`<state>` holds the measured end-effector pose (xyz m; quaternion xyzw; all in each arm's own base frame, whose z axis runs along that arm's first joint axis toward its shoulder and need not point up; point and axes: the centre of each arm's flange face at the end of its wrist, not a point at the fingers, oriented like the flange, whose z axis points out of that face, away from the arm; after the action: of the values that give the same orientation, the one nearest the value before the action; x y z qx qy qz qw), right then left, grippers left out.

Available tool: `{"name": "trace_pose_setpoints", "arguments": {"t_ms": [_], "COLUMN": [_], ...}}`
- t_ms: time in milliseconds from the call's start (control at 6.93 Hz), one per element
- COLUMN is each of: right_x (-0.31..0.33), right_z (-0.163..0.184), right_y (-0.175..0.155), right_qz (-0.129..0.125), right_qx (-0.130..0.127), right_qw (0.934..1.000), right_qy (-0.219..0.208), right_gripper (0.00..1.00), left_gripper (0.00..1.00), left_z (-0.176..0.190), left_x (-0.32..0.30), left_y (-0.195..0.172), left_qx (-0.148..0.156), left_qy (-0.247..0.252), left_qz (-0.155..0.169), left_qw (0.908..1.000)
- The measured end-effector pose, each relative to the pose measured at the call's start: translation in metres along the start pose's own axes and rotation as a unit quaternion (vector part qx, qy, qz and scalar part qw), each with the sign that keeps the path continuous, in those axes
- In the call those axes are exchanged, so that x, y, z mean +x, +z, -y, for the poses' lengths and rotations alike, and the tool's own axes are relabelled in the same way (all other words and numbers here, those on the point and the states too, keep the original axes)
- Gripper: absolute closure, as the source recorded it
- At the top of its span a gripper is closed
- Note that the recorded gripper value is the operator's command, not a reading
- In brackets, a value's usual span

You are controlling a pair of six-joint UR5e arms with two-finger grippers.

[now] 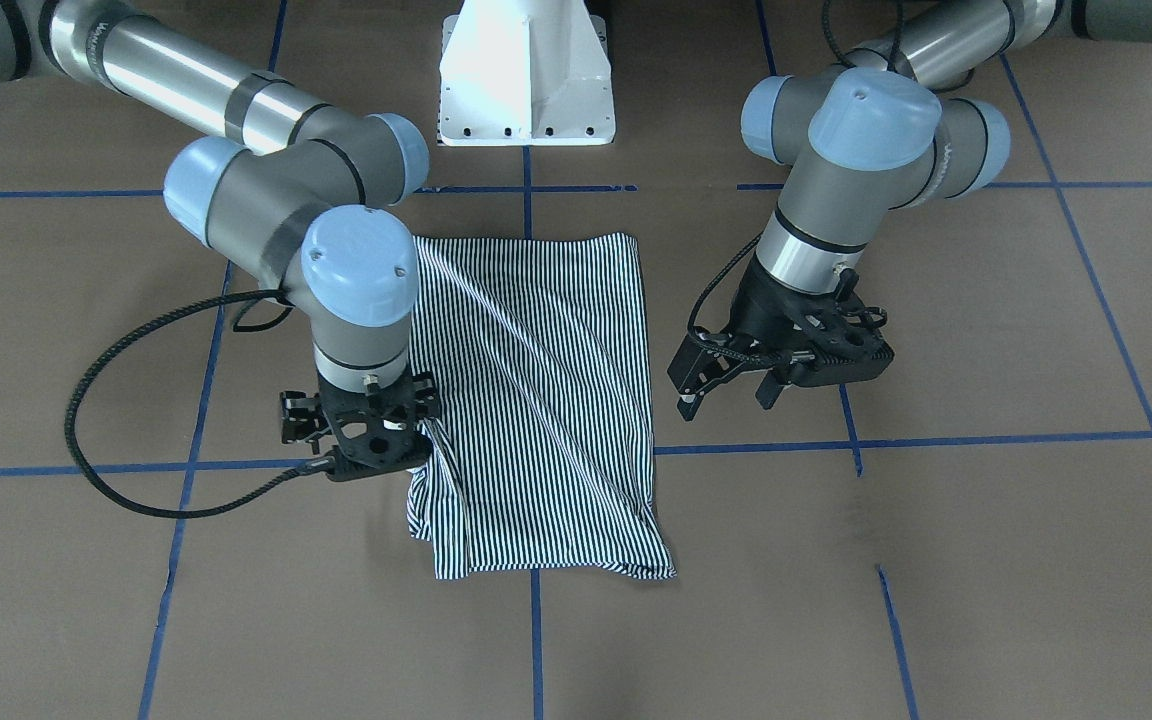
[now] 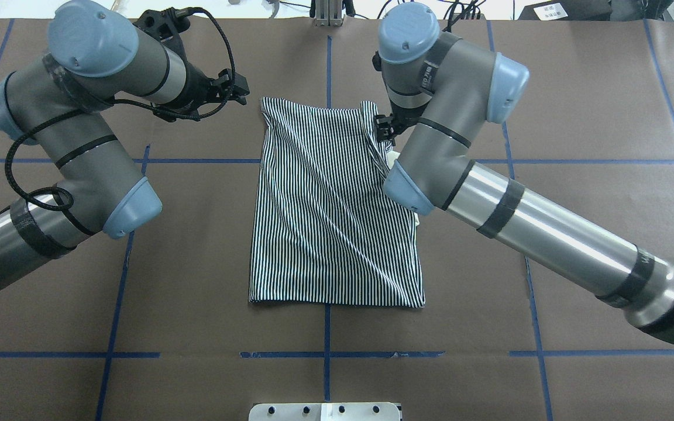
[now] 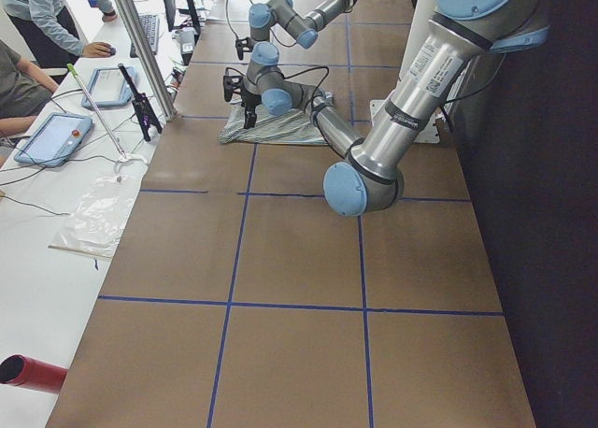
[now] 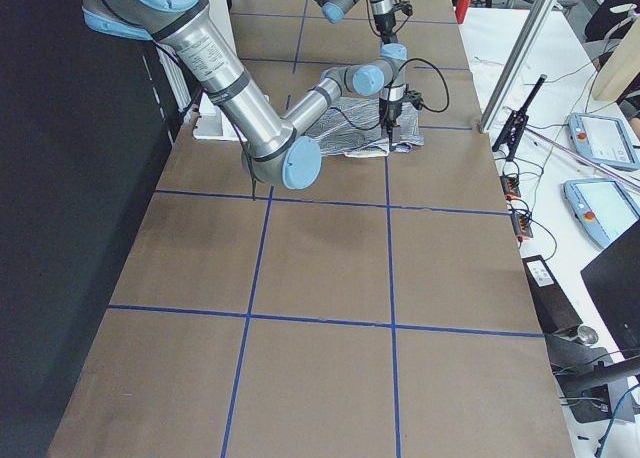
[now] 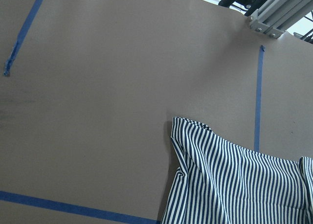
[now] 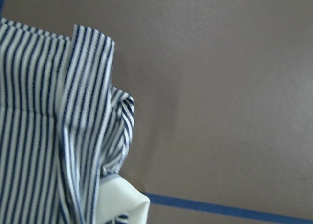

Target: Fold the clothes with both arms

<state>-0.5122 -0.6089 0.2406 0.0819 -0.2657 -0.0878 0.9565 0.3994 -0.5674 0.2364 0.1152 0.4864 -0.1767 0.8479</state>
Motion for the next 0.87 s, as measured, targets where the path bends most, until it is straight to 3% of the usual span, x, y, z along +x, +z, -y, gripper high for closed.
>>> {"name": "trace_pose_setpoints", "arguments": {"t_ms": [289,866], "right_x": [-0.042,-0.06], "right_z": [0.021,0.007], "right_y": [0.019,0.048], "right_qz": [0.011,0.0], "right_qx": [0.005,-0.015], "right_qw": [0.9999,0.9999], "right_qy": [0.007,0.001], "right_gripper": [0.0,0.0], "left_gripper": [0.0,0.0], "left_z": [0.0,0.001], "left_x": [-0.002,-0.005], "left_y": [0.002,0.005], "left_qx": [0.0,0.0], "left_qy": [0.0,0.001], "left_qz": [0.002,0.001], "left_qw": [1.0,1.0]}}
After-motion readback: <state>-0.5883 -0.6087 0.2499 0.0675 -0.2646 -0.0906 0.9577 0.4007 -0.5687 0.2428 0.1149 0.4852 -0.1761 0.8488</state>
